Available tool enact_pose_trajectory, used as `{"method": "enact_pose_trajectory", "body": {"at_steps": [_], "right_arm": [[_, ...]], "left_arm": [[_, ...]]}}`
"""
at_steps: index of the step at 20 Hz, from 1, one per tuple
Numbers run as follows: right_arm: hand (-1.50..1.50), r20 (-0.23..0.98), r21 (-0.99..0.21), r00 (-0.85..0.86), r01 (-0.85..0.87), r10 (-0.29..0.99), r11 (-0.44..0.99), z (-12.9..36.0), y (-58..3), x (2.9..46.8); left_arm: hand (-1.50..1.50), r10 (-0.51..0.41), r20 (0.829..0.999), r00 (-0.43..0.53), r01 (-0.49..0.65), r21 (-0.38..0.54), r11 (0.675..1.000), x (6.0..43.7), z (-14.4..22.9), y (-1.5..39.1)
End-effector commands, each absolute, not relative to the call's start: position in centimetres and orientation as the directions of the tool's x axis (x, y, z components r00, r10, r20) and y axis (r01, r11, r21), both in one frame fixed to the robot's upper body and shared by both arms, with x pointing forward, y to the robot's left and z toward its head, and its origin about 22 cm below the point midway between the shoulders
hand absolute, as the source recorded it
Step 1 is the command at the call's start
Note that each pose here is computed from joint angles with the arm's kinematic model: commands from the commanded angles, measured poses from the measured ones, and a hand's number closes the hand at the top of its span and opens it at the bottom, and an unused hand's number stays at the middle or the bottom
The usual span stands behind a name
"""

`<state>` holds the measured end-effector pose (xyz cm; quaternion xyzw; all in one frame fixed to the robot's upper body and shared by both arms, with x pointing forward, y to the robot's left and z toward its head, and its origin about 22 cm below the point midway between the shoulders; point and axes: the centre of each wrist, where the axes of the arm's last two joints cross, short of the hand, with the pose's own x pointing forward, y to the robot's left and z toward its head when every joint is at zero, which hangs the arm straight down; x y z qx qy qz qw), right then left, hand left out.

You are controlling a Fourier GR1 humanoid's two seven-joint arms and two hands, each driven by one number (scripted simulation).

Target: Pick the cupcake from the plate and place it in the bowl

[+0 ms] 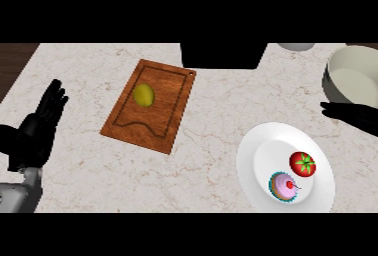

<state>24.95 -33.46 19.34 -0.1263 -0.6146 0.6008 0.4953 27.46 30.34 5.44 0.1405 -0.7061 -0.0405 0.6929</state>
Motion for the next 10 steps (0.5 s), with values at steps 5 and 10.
{"method": "enact_pose_trajectory", "body": {"at_steps": [5,10], "right_arm": [[-1.5,0.379,-0.807,-0.486,-0.59,0.788,0.024,17.4,-28.5,27.1],[-1.5,0.271,-0.764,-0.497,-0.632,0.824,-0.13,15.2,-25.6,27.5]], "left_arm": [[0.0,-0.25,0.968,0.006,-0.153,0.248,0.957,28.5,4.5,29.4],[0.0,-0.241,0.971,0.007,-0.146,0.239,0.96,28.0,6.4,30.4]]}}
